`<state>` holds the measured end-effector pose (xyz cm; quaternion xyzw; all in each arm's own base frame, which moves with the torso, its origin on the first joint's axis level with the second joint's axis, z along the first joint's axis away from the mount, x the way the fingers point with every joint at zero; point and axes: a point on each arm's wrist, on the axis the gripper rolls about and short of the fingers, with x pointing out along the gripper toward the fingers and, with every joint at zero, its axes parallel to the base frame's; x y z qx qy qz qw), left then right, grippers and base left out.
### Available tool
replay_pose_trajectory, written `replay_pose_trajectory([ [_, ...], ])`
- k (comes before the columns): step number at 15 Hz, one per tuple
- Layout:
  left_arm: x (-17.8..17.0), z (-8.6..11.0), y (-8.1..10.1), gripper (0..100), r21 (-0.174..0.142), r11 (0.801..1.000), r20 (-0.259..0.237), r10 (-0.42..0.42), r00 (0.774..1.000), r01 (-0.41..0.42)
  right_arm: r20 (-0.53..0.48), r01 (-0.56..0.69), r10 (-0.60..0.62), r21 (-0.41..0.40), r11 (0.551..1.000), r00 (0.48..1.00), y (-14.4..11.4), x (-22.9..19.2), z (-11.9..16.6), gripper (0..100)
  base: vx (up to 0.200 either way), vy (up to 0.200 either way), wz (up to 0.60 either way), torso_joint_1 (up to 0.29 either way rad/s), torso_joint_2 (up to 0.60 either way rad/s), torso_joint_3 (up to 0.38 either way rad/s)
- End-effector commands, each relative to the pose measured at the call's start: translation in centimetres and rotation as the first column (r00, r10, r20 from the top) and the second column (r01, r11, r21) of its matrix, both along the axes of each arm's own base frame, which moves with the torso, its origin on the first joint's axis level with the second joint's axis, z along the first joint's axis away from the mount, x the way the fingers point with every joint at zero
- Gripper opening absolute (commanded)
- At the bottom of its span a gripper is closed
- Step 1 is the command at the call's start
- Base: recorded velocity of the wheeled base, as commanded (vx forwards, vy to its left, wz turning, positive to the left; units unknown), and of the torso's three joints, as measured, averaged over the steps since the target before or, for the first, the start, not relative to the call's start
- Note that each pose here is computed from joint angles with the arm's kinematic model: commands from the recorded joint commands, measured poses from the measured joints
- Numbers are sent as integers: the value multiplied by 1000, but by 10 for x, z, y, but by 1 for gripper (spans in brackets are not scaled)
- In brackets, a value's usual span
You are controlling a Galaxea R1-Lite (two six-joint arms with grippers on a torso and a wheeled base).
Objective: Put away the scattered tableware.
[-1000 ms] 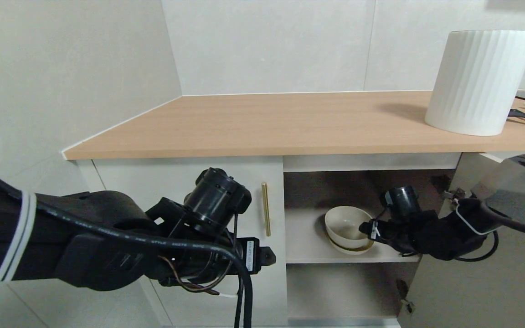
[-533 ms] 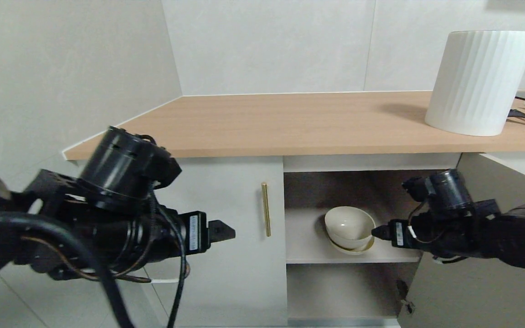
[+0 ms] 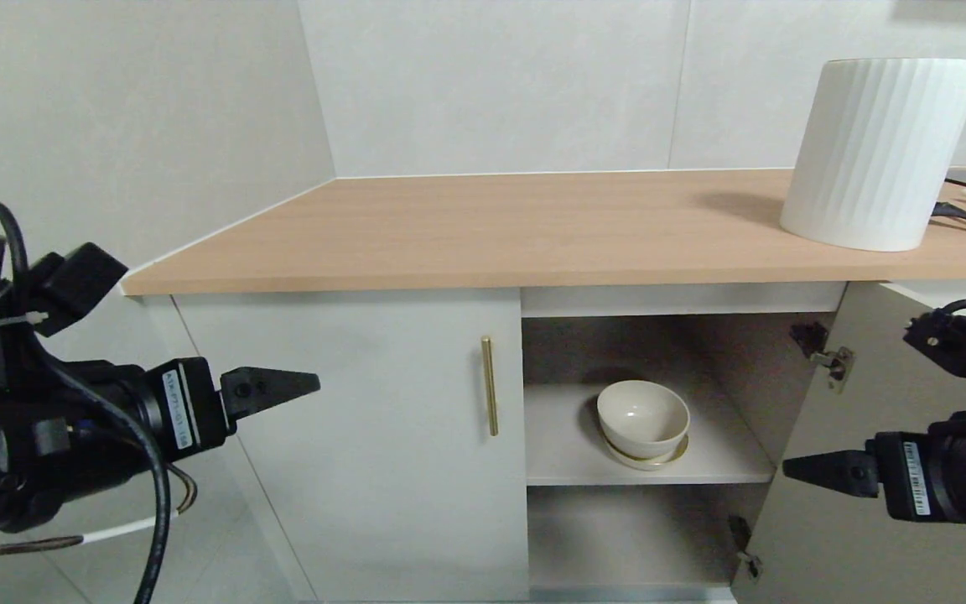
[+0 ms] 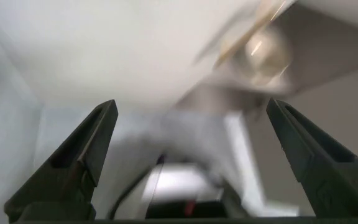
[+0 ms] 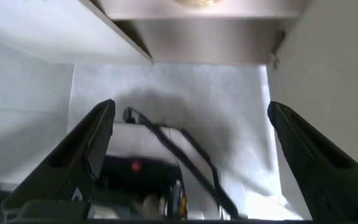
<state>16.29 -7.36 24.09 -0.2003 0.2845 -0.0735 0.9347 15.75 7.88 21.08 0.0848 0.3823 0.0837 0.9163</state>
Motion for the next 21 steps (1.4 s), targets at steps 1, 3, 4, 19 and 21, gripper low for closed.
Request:
replay_pose_trajectory([
  [1, 0, -5, 2, 100, 1, 1000, 2, 10, 1000, -10, 52, -3, 2, 27, 1000, 999, -5, -10, 11, 100, 0, 0, 0, 0, 0, 0],
  [3, -1, -9, 1, 100, 22, 1000, -30, -18, 999, 19, 27, -4, 4, 15, 1000, 1000, -2, -5, 7, 100, 0, 0, 0, 0, 0, 0],
  [4, -3, -11, 1, 100, 31, 998, -57, -54, 997, 56, 15, -3, 3, 8, 1000, 1000, -1, -3, 4, 100, 0, 0, 0, 0, 0, 0],
  [19, -2, -18, -2, 100, 43, 996, -105, -74, 992, 78, -11, -4, 4, -5, 1000, 1000, -1, -4, -3, 100, -147, 0, 0, 2, 1, 0],
  [21, -2, -18, -2, 100, 43, 996, -105, -74, 992, 78, -12, -4, 4, -6, 1000, 1000, -1, -4, -3, 100, -200, 0, 0, 5, 2, -7],
])
